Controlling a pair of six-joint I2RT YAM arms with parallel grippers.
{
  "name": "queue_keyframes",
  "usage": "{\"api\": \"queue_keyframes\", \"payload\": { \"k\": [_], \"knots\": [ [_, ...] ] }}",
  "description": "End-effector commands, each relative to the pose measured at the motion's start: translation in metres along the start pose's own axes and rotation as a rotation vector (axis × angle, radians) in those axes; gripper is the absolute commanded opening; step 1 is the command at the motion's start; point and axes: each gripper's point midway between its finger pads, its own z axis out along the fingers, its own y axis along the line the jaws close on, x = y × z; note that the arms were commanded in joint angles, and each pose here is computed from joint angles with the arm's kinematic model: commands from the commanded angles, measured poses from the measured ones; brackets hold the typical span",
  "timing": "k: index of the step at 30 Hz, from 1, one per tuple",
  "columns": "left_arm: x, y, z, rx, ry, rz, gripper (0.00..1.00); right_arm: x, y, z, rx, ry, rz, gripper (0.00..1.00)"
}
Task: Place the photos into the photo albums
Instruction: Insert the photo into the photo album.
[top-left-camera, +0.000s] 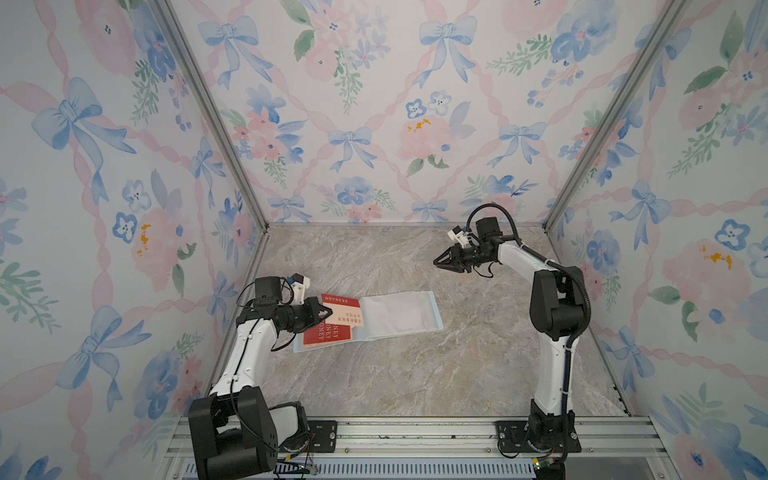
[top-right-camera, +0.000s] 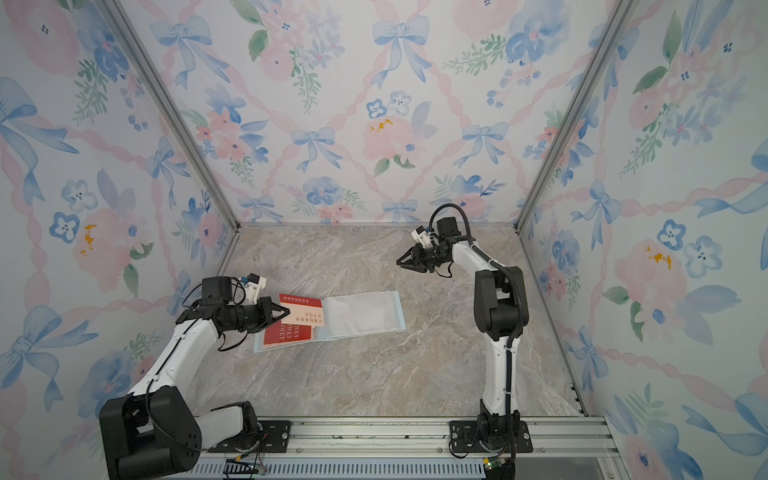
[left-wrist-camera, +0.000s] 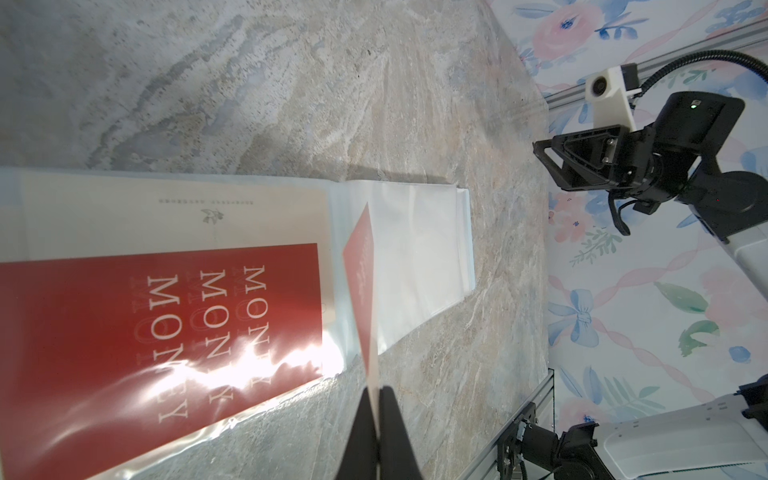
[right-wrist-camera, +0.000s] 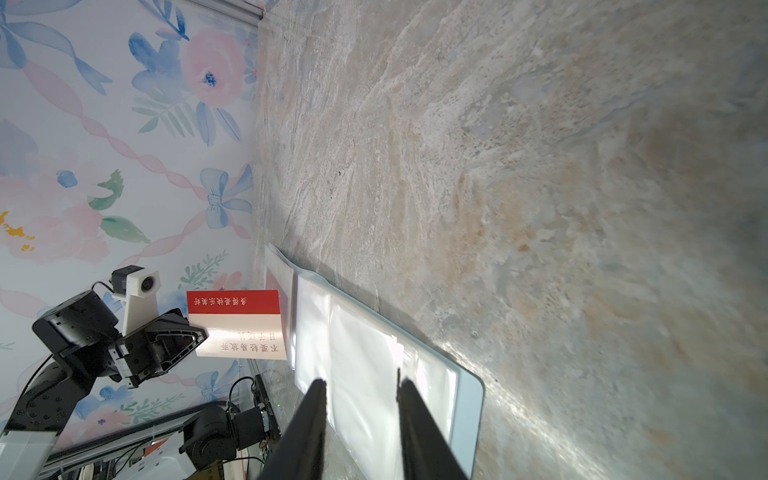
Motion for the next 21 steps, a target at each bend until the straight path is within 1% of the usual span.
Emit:
{"api": "queue_keyframes", "payload": {
  "k": [1,5,12,21],
  "knots": [
    [0.010,0.007,0.006,-0.012,0.033,-0.009,0.00,0.002,-0.006,0.007,0.011,0.020,0.003,0.31],
    [0.014,0.010,0.010,-0.011,0.051,-0.016,0.00,0.001,-0.005,0.006,0.014,0.020,0.002,0.31],
    [0.013,0.006,0.014,0.004,0.050,-0.010,0.00,0.003,-0.008,0.008,0.017,0.027,0.008,0.31],
    [0.017,0.011,0.022,-0.014,0.075,-0.015,0.00,0.002,-0.009,0.004,0.025,0.024,0.006,0.31]
  ]
}}
